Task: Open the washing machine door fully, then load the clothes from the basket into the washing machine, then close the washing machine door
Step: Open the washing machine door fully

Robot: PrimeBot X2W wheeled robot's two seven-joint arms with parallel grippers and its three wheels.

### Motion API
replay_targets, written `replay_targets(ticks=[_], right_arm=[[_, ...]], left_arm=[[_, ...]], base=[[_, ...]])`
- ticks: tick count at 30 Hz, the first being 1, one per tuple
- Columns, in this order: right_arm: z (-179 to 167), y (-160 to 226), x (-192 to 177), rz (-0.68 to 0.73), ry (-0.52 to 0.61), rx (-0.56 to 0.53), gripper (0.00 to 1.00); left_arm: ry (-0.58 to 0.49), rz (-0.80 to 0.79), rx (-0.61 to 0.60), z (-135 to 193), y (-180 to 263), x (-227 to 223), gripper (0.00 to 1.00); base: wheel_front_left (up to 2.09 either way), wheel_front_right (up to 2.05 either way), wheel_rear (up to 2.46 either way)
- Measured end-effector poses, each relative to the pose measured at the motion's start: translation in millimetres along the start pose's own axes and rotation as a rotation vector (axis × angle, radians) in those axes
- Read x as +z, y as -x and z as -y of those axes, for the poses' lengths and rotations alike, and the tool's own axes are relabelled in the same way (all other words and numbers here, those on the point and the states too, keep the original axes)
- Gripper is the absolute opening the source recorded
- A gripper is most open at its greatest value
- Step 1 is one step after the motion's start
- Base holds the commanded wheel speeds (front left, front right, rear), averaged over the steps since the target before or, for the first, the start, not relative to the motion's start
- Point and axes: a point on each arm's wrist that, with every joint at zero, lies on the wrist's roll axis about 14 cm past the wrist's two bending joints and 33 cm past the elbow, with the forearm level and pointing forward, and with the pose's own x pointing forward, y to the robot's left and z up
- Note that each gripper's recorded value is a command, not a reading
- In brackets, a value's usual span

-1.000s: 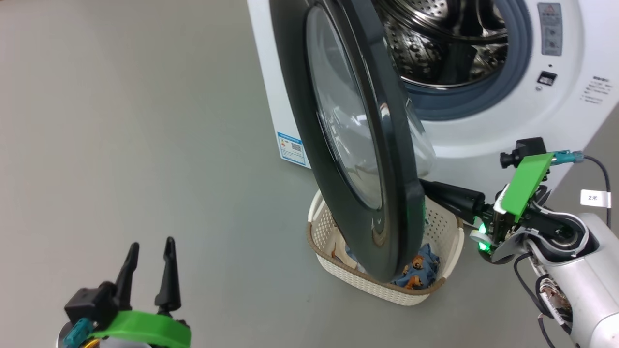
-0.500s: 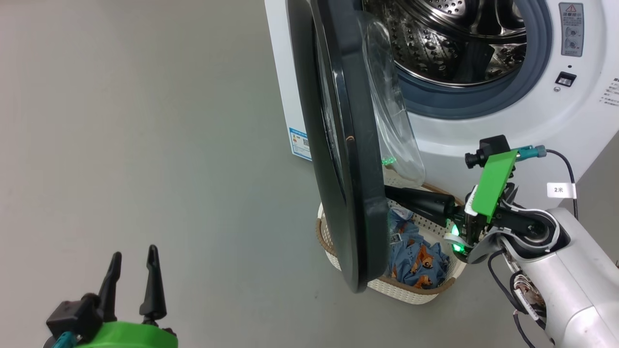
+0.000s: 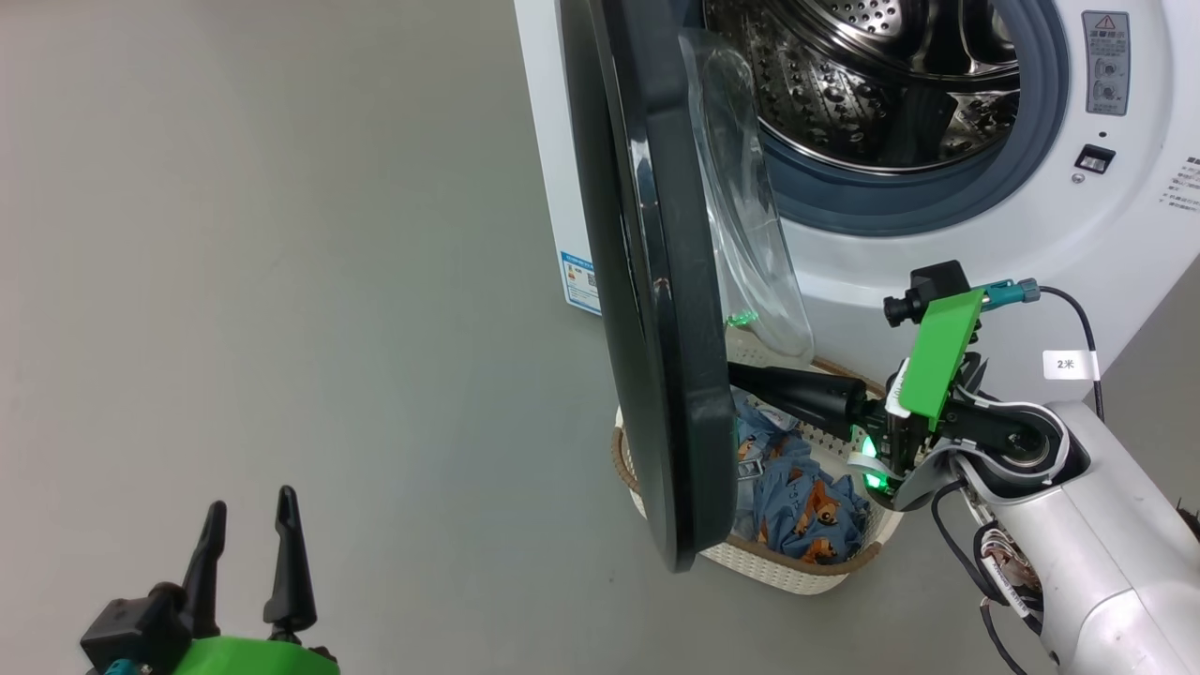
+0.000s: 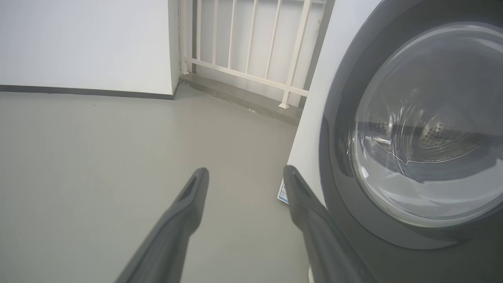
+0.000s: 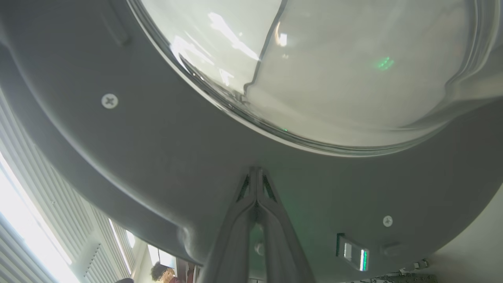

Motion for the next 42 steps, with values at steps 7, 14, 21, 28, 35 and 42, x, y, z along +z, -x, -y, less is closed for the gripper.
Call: replay_targets(ticks=[7,14,21,28,35,42], right_arm=[[-5,5,6,0.032,0.007,0.007,0.0],[-15,17,9,0.098,0.028,0.011,0.15],[-19,35,6,0.163,0.041,0.011,1.0],[-21,63,11,0.254,0.084,-0.01,1.0],[-25,93,13,0.356,0.124,-0.021,1.0],[-31,133,20,0.512,0.195,-0.05,1.0]], left_arm=[[0.003,-0.002,-0.016,4,0,-1,1.0],[0.006,-0.01,-0.061,15,1,-5,1.0],[0.002,-0.009,-0.117,28,-1,-4,1.0],[0.0,-0.024,-0.196,55,-10,-10,1.0],[-0.001,-0.038,-0.278,84,-19,-15,1.0],[0.0,-0.059,-0.361,116,-25,-22,1.0]], base=[[0.0,0.0,0.0],[0.0,0.0,0.0],[0.0,0.0,0.0],[0.0,0.0,0.0],[0.0,0.0,0.0],[0.0,0.0,0.0]])
